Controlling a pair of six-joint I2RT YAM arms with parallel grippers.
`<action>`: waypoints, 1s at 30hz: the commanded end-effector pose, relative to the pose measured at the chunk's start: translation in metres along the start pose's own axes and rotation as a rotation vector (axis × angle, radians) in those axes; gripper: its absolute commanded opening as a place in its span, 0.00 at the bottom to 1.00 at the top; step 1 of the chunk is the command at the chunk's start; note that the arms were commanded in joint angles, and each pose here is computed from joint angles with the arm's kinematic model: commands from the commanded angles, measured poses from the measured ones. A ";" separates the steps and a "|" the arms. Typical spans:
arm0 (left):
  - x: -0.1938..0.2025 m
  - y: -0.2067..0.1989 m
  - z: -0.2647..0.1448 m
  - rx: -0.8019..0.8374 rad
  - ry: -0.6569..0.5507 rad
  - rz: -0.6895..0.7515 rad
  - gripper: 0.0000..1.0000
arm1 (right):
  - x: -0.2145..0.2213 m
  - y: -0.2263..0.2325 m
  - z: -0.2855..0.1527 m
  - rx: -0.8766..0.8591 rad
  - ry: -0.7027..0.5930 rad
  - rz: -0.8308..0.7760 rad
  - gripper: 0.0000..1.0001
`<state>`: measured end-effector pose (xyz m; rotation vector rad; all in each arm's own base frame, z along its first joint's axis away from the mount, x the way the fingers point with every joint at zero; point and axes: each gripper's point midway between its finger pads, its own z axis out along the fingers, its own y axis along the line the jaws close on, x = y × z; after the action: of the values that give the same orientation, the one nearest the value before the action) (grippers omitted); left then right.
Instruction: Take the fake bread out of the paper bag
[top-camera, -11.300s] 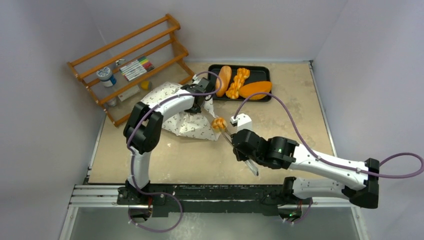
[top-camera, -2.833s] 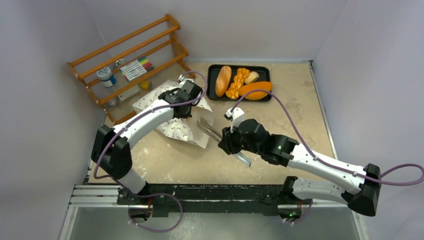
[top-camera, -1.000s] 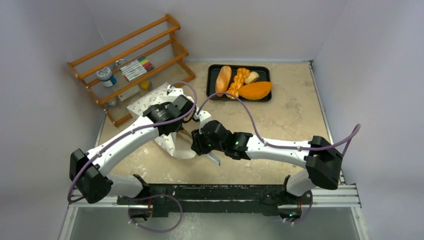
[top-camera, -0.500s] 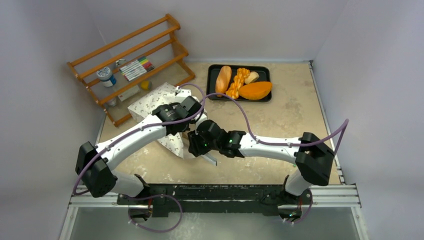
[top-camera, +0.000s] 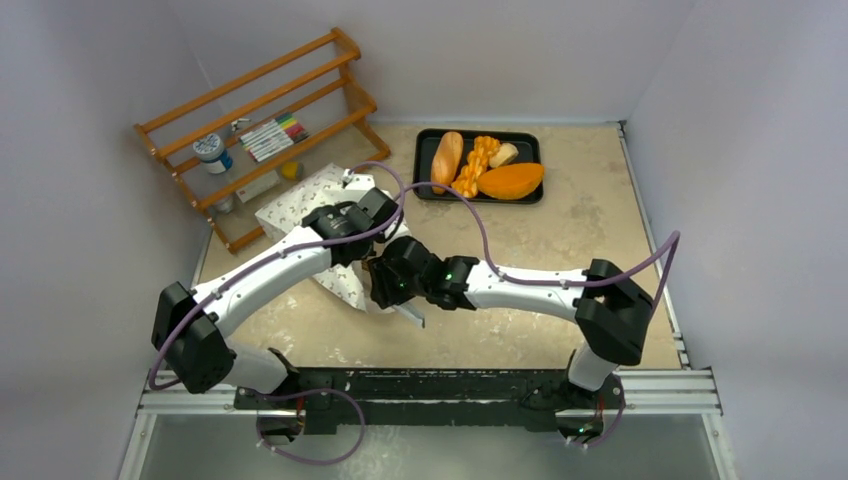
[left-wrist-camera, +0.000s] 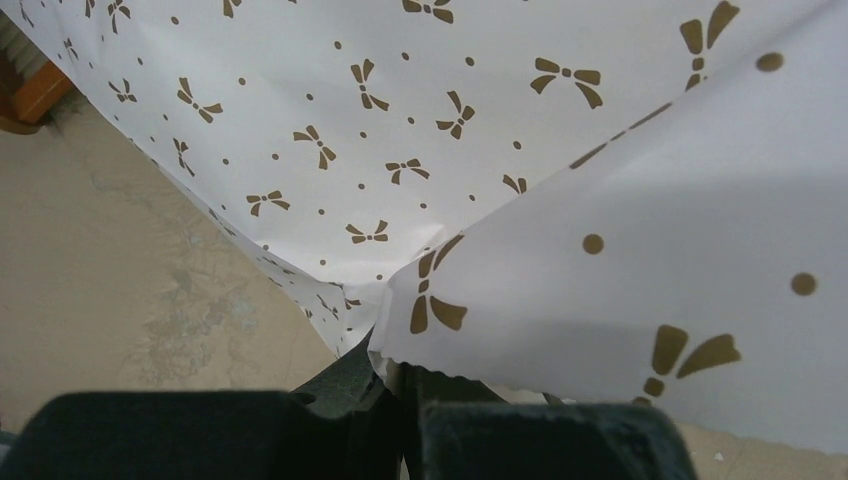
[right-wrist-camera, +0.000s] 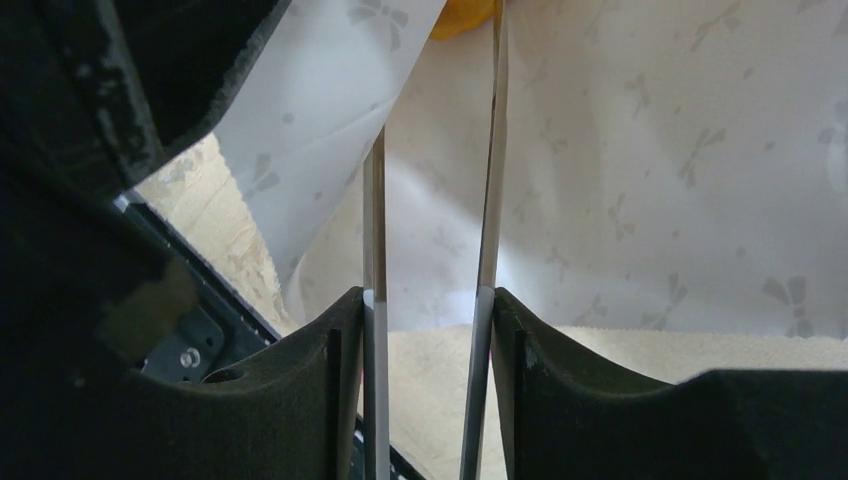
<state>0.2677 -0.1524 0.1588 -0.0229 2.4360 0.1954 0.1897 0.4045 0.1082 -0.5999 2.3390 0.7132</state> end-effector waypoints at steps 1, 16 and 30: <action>-0.019 -0.036 -0.017 0.165 -0.060 -0.072 0.00 | 0.002 0.011 0.014 0.026 0.017 -0.029 0.49; -0.018 -0.043 -0.024 0.225 -0.055 -0.107 0.00 | 0.023 0.022 0.021 0.030 0.075 -0.046 0.52; -0.015 -0.057 -0.029 0.295 -0.047 -0.136 0.00 | 0.044 0.025 0.063 0.031 0.152 -0.066 0.52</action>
<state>0.2635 -0.1226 0.1417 -0.1221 2.4592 0.2904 0.1937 0.4306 0.0874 -0.4969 2.3914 0.5953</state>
